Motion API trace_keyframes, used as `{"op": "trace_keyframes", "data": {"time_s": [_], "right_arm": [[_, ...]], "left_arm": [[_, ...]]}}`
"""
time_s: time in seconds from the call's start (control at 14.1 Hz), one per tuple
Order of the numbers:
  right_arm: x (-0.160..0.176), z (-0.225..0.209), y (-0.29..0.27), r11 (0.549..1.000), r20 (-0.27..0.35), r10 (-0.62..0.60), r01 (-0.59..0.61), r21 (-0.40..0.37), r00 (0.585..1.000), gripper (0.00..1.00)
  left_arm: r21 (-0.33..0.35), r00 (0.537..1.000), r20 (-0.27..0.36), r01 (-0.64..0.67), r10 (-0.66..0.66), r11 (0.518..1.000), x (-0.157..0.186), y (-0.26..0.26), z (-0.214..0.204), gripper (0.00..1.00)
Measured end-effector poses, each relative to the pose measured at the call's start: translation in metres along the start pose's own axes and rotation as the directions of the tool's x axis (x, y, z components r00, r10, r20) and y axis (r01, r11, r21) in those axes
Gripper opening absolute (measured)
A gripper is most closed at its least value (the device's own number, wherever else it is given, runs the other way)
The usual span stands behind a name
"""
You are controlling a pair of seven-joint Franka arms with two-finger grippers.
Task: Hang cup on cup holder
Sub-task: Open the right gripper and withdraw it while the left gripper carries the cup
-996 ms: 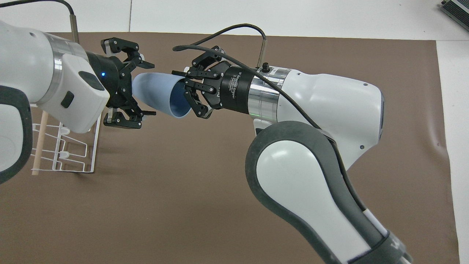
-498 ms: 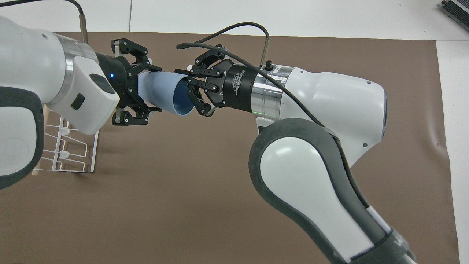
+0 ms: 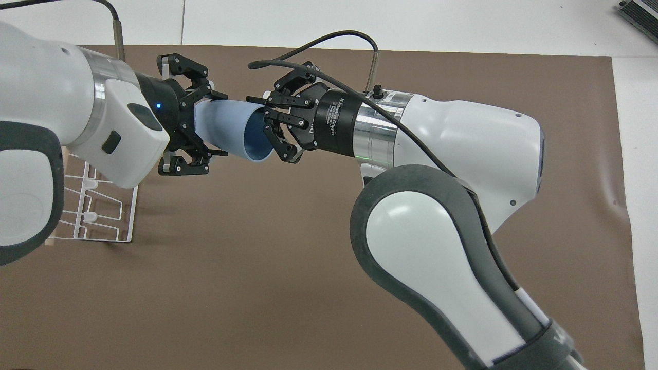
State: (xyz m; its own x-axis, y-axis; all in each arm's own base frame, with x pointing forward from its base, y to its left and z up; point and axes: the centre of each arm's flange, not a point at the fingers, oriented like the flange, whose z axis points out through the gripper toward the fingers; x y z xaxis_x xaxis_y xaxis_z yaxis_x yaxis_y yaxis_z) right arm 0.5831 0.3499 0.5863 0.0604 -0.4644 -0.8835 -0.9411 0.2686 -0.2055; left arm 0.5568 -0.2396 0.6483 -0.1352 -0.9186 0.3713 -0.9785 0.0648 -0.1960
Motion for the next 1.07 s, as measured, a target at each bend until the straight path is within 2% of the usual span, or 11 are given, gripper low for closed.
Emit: {"op": "trace_keyframes", "data": {"time_s": [0.07, 0.14, 0.28, 0.36, 0.43, 0.85, 1.07], "right_arm": [[0.000, 0.000, 0.000, 1.000, 0.000, 0.000, 0.000, 0.000, 1.000, 0.09], [0.000, -0.001, -0.001, 1.000, 0.001, -0.002, 0.002, 0.003, 1.000, 0.14], [-0.002, -0.001, -0.001, 1.000, 0.003, -0.022, 0.022, 0.005, 1.000, 0.30], [-0.002, -0.001, 0.000, 0.999, 0.003, -0.033, 0.033, 0.004, 0.999, 0.31], [-0.003, 0.000, 0.000, 0.999, 0.004, -0.039, 0.039, 0.004, 0.999, 0.41], [-0.003, 0.000, 0.000, 0.998, 0.004, -0.067, 0.067, 0.003, 0.998, 0.42], [-0.003, -0.001, -0.001, 0.981, 0.001, -0.194, 0.194, 0.005, 0.981, 0.42]], "left_arm": [[0.000, 1.000, 0.000, 0.001, -0.001, 1.000, 0.000, 0.000, 0.000, 0.79], [-0.002, 1.000, 0.000, 0.003, -0.003, 1.000, 0.000, 0.000, 0.001, 0.79], [-0.003, 1.000, 0.001, 0.006, -0.006, 1.000, 0.000, 0.000, 0.002, 0.78], [-0.005, 1.000, 0.001, 0.007, -0.007, 1.000, -0.001, 0.000, 0.002, 0.78], [-0.006, 1.000, 0.002, 0.009, -0.009, 1.000, -0.001, -0.001, 0.003, 0.78], [-0.004, 1.000, 0.012, 0.015, -0.015, 1.000, -0.005, -0.002, 0.001, 0.78], [0.007, 0.999, 0.033, 0.018, -0.019, 1.000, -0.011, -0.004, -0.002, 0.78]]}}
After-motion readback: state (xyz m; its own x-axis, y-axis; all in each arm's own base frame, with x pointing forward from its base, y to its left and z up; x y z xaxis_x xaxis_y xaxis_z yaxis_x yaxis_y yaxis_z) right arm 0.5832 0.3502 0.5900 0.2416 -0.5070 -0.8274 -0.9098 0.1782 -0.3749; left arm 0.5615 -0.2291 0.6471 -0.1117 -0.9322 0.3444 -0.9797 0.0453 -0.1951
